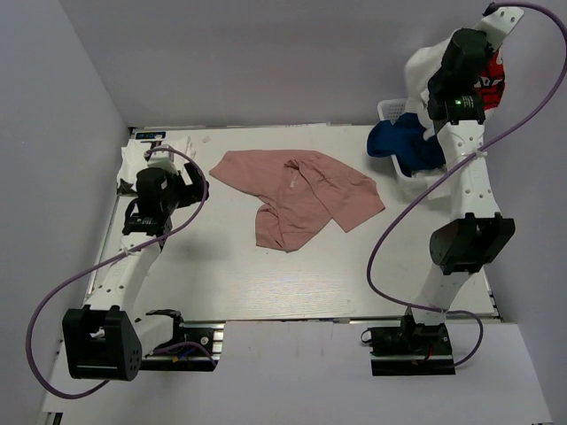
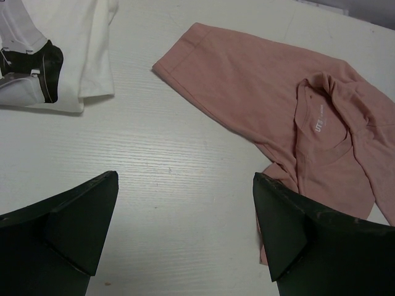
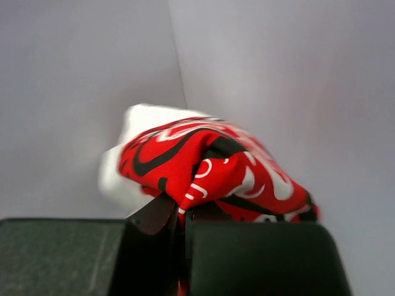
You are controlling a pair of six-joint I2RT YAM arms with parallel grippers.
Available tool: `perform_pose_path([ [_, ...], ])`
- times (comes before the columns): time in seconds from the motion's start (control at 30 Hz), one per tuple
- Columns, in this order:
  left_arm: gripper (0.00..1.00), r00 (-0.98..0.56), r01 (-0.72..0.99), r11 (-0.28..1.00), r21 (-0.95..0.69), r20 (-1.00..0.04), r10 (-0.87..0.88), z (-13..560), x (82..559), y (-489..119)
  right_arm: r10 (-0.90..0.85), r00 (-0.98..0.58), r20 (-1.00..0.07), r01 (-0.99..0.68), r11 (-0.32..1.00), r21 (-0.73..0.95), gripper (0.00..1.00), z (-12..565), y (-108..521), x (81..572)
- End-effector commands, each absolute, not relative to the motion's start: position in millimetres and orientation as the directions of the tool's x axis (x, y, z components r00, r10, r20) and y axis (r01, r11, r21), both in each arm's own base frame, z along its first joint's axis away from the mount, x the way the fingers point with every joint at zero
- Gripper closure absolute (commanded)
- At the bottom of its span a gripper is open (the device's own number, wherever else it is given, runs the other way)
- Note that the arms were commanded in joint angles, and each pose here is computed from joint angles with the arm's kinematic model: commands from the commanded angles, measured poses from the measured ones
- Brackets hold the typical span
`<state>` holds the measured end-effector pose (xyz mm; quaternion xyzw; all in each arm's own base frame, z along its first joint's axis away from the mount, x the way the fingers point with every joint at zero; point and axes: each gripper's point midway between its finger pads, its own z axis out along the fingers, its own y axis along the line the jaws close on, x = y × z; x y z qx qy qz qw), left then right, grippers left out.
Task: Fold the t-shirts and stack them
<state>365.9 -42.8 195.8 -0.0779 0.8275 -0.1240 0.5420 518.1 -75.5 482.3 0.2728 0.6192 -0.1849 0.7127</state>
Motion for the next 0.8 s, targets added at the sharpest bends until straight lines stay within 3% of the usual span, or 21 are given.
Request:
perform_pose_path([
  [0.0, 0.00, -0.373, 0.003, 0.961, -0.277, -0.892, -0.256, 213.2, 372.7, -40.2, 0.015, 0.166, -0.986, 0.518, 0.850, 0.100, 1.00, 476.3, -67.2, 545.8],
  [0.17, 0.00, -0.405, -0.019, 0.963, -0.270, -0.878, -0.254, 202.7, 375.3, -38.2, 0.085, -0.122, -0.989, 0.420, 0.907, 0.026, 1.00, 345.8, -57.1, 575.4],
  [0.2, 0.00, -0.406, -0.019, 0.963, -0.270, -0.878, -0.254, 203.3, 378.0, -38.3, 0.113, -0.193, -0.975, 0.435, 0.900, 0.018, 0.71, 312.3, -62.4, 582.0],
  [0.23, 0.00, -0.427, -0.026, 0.963, -0.268, -0.868, -0.253, 196.1, 377.7, -38.3, 0.151, -0.319, -0.936, 0.472, 0.882, -0.018, 0.10, 286.0, -66.1, 567.9],
  [0.37, 0.00, -0.444, -0.039, 0.959, -0.282, -0.854, -0.270, 191.8, 386.5, -39.5, 0.157, -0.394, -0.906, 0.433, 0.901, -0.032, 0.10, 276.4, -45.9, 562.5],
  [0.53, 0.00, -0.526, -0.074, 0.956, -0.283, -0.804, -0.279, 172.3, 406.0, -41.0, 0.101, -0.350, -0.931, 0.218, 0.976, 0.023, 0.10, 300.1, 18.3, 514.9],
  [0.77, 0.00, -0.688, -0.159, 0.945, -0.287, -0.654, -0.315, 111.2, 460.9, -51.3, 0.017, -0.507, -0.862, -0.061, 0.997, 0.056, 0.10, 228.8, 122.2, 431.6],
])
